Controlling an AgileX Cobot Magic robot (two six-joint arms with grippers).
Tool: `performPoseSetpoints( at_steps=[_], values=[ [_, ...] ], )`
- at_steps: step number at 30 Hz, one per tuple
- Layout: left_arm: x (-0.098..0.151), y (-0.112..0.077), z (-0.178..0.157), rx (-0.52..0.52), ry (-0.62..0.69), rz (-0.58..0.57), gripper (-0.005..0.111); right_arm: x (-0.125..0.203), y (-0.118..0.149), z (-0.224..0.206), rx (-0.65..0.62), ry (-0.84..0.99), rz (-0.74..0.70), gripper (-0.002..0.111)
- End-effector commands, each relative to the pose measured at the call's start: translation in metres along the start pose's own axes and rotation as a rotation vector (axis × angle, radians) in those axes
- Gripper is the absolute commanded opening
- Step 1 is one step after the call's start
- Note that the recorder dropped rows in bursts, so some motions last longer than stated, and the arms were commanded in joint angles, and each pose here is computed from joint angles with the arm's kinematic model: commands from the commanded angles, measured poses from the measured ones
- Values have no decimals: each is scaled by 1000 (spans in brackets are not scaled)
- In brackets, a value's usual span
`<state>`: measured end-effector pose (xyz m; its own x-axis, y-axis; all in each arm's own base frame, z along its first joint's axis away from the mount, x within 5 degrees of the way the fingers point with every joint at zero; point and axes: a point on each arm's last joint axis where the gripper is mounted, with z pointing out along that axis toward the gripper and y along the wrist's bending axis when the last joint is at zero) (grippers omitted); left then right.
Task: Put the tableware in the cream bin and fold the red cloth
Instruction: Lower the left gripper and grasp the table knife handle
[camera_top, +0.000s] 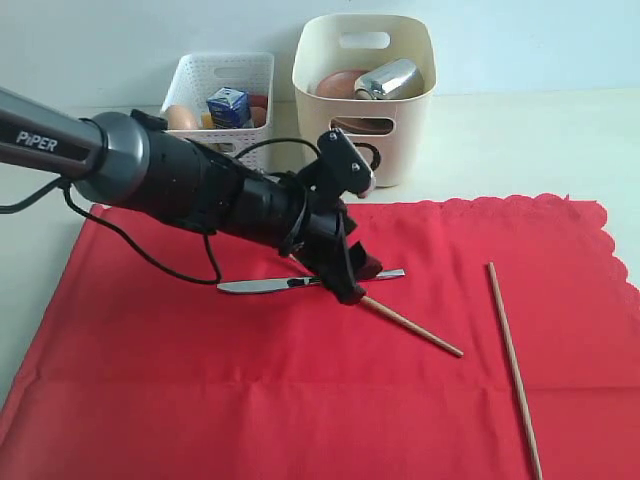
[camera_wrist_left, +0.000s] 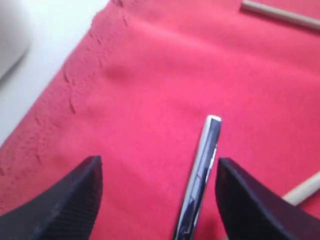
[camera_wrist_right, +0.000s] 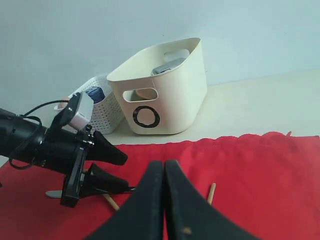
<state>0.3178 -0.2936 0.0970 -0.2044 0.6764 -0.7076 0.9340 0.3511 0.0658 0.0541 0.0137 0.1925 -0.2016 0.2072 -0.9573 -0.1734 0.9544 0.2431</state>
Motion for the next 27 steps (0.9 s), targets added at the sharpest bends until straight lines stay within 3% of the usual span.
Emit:
performPoseSetpoints(
  at_steps=[1,5,7,13,14,21,27],
  values=[
    [9,-5,8,53,32,41,63,1,0,0,0,-8,-9,0],
    [13,-6,8,52,52,30,62,1,0,0,0,-8,-9,0],
    [14,-3,8,23,66,10,55,1,0,0,0,-8,-9,0],
    [14,-2,8,16,68,0,4,1,0,0,0,-8,-9,0],
    [14,-2,8,16,68,0,0,1,0,0,0,-8,-9,0],
    [11,-2,5,12,60,-3,0,1,0,0,0,-8,-9,0],
    [-14,1,-18,-18,-10,-22,0,1,0,0,0,-8,-9,0]
  ],
)
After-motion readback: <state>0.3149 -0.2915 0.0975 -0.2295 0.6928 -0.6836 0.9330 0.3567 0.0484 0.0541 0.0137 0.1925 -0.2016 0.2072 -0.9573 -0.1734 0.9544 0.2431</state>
